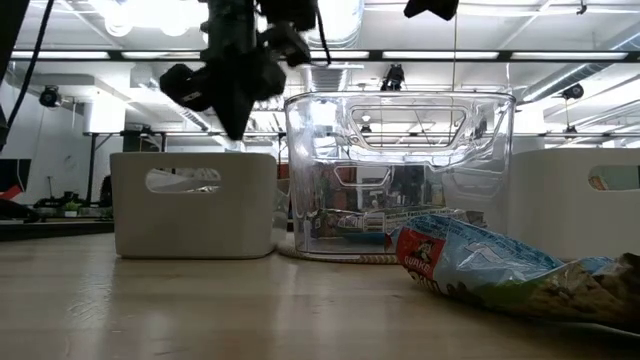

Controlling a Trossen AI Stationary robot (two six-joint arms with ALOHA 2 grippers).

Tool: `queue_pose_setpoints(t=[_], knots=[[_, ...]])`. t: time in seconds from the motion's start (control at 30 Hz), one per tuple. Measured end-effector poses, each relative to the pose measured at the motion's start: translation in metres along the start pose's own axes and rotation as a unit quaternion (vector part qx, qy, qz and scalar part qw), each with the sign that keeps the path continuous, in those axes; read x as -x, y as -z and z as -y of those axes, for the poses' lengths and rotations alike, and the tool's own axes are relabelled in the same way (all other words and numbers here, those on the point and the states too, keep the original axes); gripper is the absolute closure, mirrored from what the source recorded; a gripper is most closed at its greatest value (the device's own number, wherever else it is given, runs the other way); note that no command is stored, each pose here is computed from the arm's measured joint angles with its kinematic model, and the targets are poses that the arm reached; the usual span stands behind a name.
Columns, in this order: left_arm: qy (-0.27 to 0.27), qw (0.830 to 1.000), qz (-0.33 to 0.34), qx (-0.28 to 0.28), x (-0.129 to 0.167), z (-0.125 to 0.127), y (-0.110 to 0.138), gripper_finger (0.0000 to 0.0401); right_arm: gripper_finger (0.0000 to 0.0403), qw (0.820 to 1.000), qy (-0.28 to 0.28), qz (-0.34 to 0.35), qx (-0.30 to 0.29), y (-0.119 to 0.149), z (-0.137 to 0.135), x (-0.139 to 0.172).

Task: Pick and place Granola Bars by type
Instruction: Put the blue granola bar into the transparent bin

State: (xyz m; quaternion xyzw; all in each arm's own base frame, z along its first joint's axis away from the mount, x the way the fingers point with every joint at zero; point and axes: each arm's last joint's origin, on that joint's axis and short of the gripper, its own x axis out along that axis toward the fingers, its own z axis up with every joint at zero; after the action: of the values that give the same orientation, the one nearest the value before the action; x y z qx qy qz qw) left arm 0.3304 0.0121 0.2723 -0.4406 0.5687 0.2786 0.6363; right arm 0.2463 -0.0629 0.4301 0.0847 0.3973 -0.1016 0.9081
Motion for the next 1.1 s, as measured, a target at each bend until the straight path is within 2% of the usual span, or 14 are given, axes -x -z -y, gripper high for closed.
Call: queue_pose_setpoints(t=[0.1, 0.2, 0.3, 0.43, 0.53, 0.63, 0.93, 1.1], knots=[[0.019, 0.997, 0.034, -0.061, 0.020, 0.000, 0.000, 0.0399, 0.0394, 1.000, 0.000, 0.001, 0.000, 0.000, 0.000, 0.000], [0.033, 0.985, 0.093, -0.144, 0.048, 0.001, 0.001, 0.0400, 0.0394, 1.000, 0.000, 0.000, -0.010, 0.000, 0.000, -0.001], [0.040, 0.956, 0.174, -0.231, 0.081, 0.003, 0.002, 0.0401, 0.0394, 1.000, 0.002, -0.002, -0.021, -0.001, 0.001, -0.002], [0.027, 0.913, 0.271, -0.305, 0.116, 0.004, 0.003, 0.0401, 0.0394, 0.999, 0.002, 0.006, -0.038, -0.002, 0.002, -0.002], [0.020, 0.885, 0.326, -0.330, 0.138, 0.001, 0.004, 0.0401, 0.0394, 0.999, 0.001, 0.012, -0.049, -0.003, 0.002, -0.002], [0.021, 0.871, 0.354, -0.340, 0.150, -0.006, 0.002, 0.0401, 0.0394, 0.998, 0.000, 0.014, -0.060, -0.004, 0.002, -0.003], [0.003, 0.874, 0.365, -0.320, 0.163, -0.028, -0.011, 0.0401, 0.0394, 0.994, 0.003, 0.011, -0.107, -0.009, 0.005, -0.015], [0.004, 0.874, 0.358, -0.329, 0.165, -0.038, -0.022, 0.0401, 0.0394, 0.989, 0.006, 0.006, -0.150, -0.013, 0.014, -0.026]])
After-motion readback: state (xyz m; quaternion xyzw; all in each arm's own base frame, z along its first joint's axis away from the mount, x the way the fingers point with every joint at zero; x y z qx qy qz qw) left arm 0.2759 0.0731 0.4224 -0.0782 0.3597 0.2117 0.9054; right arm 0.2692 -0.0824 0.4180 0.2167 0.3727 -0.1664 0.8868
